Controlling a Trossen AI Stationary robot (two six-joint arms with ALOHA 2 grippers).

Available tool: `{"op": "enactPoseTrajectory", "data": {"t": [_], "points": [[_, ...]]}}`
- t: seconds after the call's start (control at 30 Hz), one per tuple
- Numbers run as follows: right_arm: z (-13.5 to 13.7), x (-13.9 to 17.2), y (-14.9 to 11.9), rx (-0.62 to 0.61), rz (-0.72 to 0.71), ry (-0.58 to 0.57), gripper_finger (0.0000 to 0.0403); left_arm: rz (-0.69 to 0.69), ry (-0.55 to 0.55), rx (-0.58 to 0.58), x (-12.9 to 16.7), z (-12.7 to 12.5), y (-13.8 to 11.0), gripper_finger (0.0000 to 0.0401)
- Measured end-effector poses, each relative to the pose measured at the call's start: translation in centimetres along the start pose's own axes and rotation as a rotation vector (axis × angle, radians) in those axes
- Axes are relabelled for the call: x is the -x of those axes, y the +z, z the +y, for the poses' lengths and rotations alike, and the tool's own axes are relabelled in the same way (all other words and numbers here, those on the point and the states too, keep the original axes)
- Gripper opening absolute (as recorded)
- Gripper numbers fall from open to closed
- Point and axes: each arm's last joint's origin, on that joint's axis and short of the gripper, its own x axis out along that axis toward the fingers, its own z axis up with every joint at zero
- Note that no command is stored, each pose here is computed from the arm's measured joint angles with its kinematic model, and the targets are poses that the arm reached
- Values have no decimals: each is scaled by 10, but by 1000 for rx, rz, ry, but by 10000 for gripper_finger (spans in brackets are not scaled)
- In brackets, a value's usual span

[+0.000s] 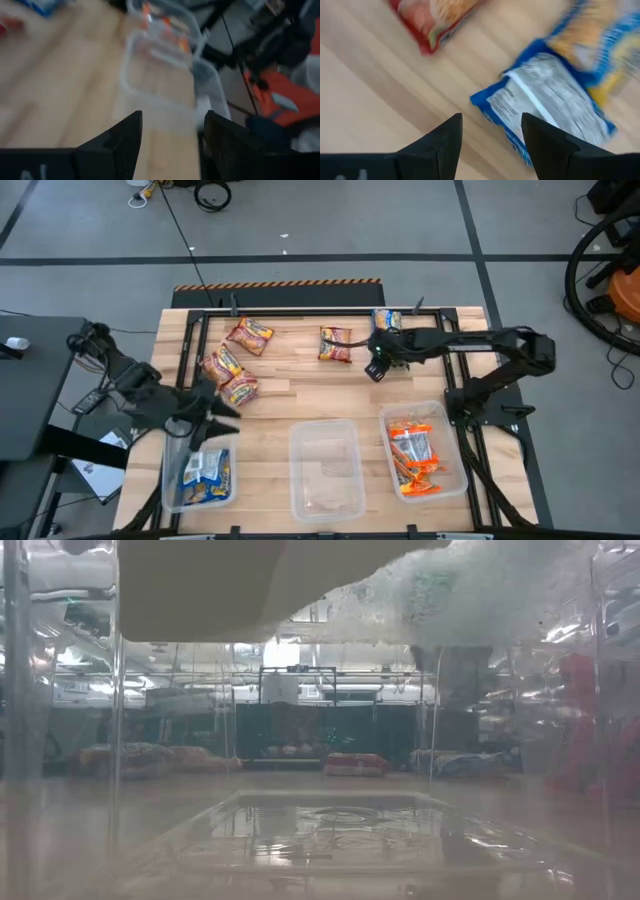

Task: Sort Maruchan noodles
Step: Put the bottom blue noodle pack into the left transparent bin

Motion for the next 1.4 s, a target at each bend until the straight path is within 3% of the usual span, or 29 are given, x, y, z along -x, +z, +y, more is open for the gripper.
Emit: {"op": "enactPoseTrajectory", "data": {"t": [0.17, 0.43, 0.67, 0.87, 1.0, 1.17, 1.27, 1.4], "points": [[-6, -29, 10, 309, 89, 28, 199, -157, 67, -36, -7, 10, 23, 217], [-34, -61, 25, 491, 143, 58, 187, -380, 180, -98, -10, 24, 53, 217], [-43, -85, 24, 516, 206, 98, 159, -434, 269, -97, -17, 35, 64, 217], [-42, -86, 27, 499, 171, 96, 81, -433, 312, -118, -27, 40, 68, 217], [-43, -78, 28, 488, 144, 97, 15, -452, 312, -162, -30, 39, 72, 217], [-35, -43, 38, 439, 26, 137, 18, -429, 333, -231, -34, 39, 71, 217], [-26, -11, 49, 382, -89, 282, 12, -401, 354, -283, -43, 40, 70, 217], [-11, 31, 63, 268, -233, 583, 12, -343, 384, -340, -60, 42, 68, 218]]}}
